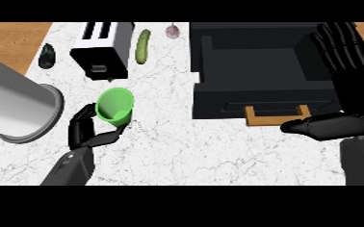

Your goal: Pick up the cup, place it into the drawer and close the drawer

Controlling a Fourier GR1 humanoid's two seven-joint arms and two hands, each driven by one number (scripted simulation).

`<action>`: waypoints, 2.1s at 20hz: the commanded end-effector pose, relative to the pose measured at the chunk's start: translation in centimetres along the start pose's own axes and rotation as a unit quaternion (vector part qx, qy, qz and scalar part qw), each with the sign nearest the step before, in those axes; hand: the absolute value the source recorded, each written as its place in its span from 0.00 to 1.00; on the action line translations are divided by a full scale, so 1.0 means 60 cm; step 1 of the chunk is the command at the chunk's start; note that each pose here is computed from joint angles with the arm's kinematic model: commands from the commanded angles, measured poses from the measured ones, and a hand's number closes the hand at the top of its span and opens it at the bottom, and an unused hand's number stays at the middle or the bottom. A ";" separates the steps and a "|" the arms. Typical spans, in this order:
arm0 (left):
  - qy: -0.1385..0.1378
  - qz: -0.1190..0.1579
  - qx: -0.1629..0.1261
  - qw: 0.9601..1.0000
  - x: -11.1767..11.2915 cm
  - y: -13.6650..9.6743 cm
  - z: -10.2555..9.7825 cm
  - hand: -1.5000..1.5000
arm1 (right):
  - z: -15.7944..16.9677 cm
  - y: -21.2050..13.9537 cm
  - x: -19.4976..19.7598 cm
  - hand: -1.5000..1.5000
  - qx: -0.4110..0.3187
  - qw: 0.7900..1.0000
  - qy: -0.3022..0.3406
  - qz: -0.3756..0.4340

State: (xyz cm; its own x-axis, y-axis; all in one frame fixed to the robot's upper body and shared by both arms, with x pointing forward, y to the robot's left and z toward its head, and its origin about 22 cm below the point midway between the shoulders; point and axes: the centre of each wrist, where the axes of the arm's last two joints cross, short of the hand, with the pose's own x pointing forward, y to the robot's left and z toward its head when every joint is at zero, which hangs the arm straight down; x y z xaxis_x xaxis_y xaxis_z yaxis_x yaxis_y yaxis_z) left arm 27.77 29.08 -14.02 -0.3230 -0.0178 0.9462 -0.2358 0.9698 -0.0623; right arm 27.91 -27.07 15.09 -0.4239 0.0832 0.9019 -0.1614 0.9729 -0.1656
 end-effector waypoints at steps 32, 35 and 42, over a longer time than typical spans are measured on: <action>-0.083 0.029 -0.223 0.971 0.431 -0.490 -0.324 1.00 | 0.004 0.007 -0.016 0.00 -0.009 1.000 -0.004 0.012; -0.039 0.001 -0.217 0.975 0.434 -0.508 -0.330 1.00 | -0.004 0.001 -0.005 0.00 -0.010 1.000 -0.006 0.017; 0.005 -0.073 -0.219 0.973 0.379 -0.512 -0.308 1.00 | -0.019 0.018 -0.018 0.00 0.015 1.000 -0.017 0.009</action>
State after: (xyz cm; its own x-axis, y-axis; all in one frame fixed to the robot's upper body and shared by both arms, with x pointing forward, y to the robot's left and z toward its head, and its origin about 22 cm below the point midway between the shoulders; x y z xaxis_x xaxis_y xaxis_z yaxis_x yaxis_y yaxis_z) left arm 44.58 3.58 16.53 -0.3524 -0.0957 0.9309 0.1432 0.9775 0.1547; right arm 28.51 -26.42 14.81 -0.4458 0.0915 0.8904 -0.1674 0.9687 -0.1834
